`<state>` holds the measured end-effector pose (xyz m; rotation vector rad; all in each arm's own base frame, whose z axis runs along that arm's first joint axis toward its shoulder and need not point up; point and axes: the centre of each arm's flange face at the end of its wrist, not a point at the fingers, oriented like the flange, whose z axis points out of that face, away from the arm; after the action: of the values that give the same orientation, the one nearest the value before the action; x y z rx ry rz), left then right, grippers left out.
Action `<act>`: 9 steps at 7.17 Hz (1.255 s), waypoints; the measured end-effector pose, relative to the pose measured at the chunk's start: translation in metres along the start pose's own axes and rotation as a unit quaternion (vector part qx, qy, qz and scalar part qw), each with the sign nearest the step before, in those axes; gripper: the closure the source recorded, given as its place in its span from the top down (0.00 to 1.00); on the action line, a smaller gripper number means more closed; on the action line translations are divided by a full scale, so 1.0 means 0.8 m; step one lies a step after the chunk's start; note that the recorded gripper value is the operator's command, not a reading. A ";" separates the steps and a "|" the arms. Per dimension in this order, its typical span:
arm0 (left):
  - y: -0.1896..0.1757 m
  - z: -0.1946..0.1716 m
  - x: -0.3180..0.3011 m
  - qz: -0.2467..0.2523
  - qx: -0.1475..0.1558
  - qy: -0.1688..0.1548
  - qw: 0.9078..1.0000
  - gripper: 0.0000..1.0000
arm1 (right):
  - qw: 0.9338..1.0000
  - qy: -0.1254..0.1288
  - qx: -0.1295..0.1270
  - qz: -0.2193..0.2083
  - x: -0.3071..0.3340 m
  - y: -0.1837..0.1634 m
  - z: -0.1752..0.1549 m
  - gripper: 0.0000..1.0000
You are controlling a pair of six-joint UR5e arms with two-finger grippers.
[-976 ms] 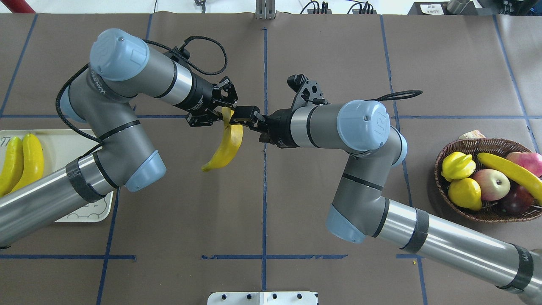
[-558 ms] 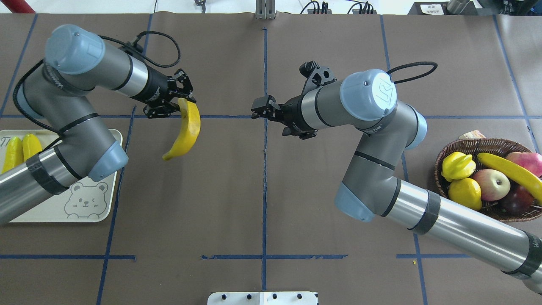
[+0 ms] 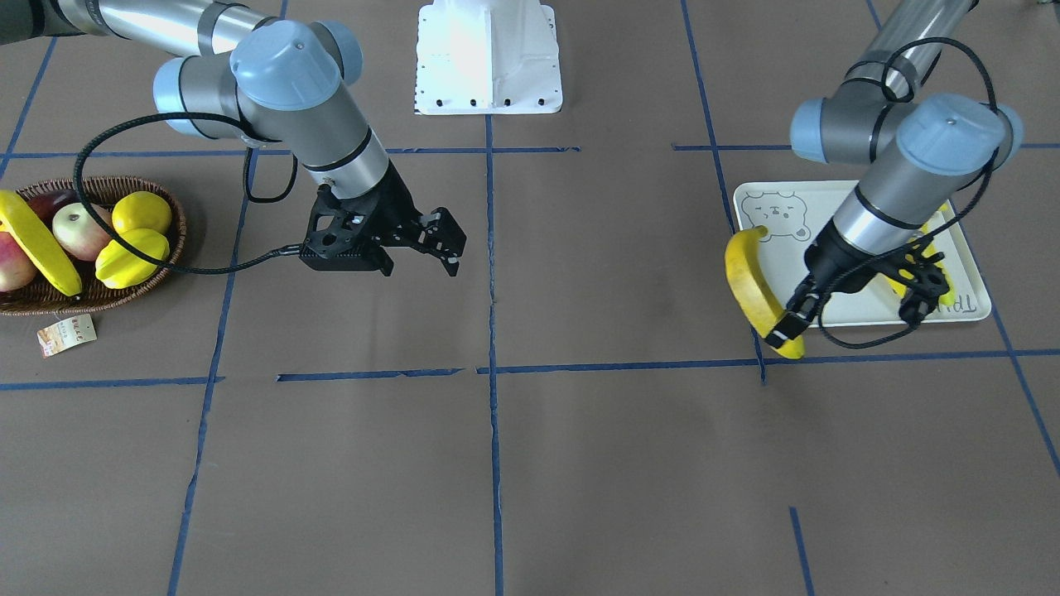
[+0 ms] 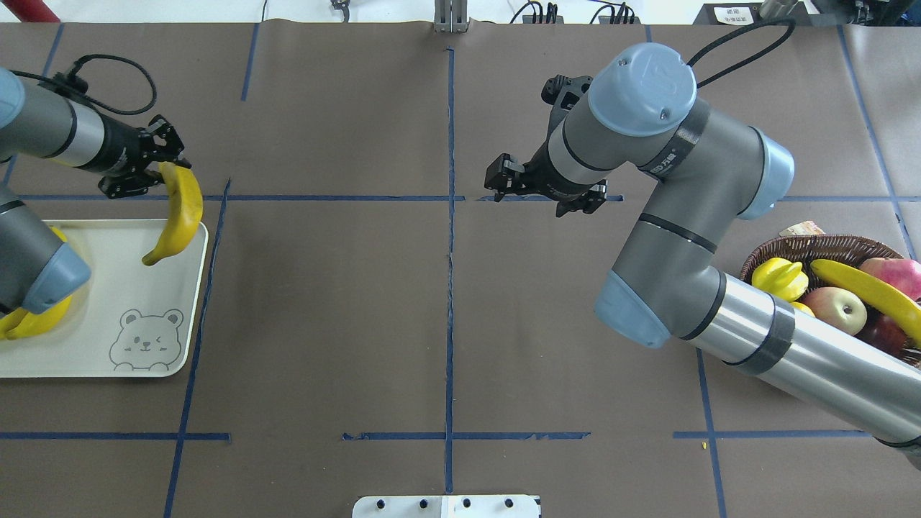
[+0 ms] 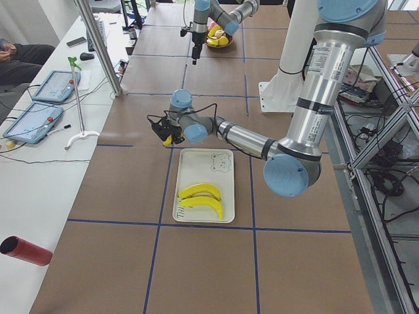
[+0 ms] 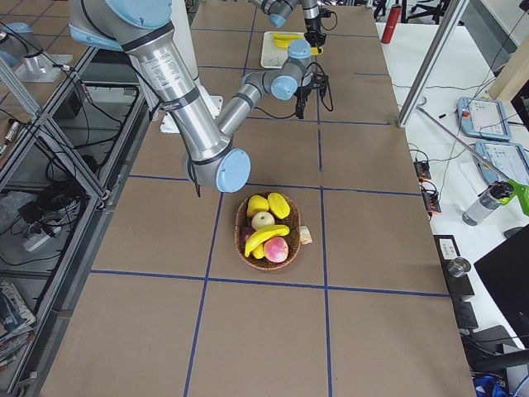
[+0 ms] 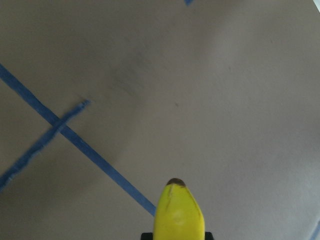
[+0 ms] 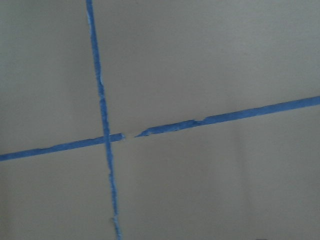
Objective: Transfer all bananas from basket to plate
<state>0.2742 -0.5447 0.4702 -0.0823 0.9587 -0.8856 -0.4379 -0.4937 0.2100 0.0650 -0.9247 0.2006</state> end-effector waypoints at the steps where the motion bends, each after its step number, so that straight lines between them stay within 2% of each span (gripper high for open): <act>1: -0.023 0.009 -0.053 0.008 0.025 -0.025 0.999 0.00 | 0.999 0.035 -0.005 -0.022 0.017 -0.008 -0.016 1.00; 2: -0.039 0.015 -0.097 0.014 0.043 -0.047 0.998 0.03 | 0.998 0.057 -0.009 -0.038 0.032 -0.016 -0.024 1.00; 3: -0.049 0.021 -0.125 0.017 0.052 -0.064 0.996 0.24 | 0.997 0.067 -0.010 -0.044 0.043 -0.022 -0.027 1.00; 4: -0.055 0.025 -0.143 0.018 0.055 -0.075 0.995 0.54 | 0.996 0.072 -0.011 -0.046 0.049 -0.025 -0.027 1.00; 5: -0.057 0.028 -0.153 0.018 0.056 -0.082 0.995 0.74 | 0.996 0.074 -0.011 -0.046 0.052 -0.026 -0.027 1.00; 6: -0.059 0.029 -0.159 0.020 0.056 -0.086 0.995 0.99 | 0.996 0.076 -0.011 -0.046 0.056 -0.027 -0.028 1.00; 8: -0.053 0.023 -0.151 0.039 0.050 -0.080 0.995 1.00 | 0.996 0.079 -0.008 -0.049 0.073 -0.032 -0.034 1.00; 9: -0.044 0.012 -0.140 0.060 0.030 -0.071 0.995 1.00 | 0.995 0.085 -0.007 -0.058 0.090 -0.032 -0.044 1.00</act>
<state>0.2300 -0.4936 0.5668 -0.0357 0.7947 -0.7862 -0.3632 -0.5034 0.2472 0.0868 -0.7505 0.0890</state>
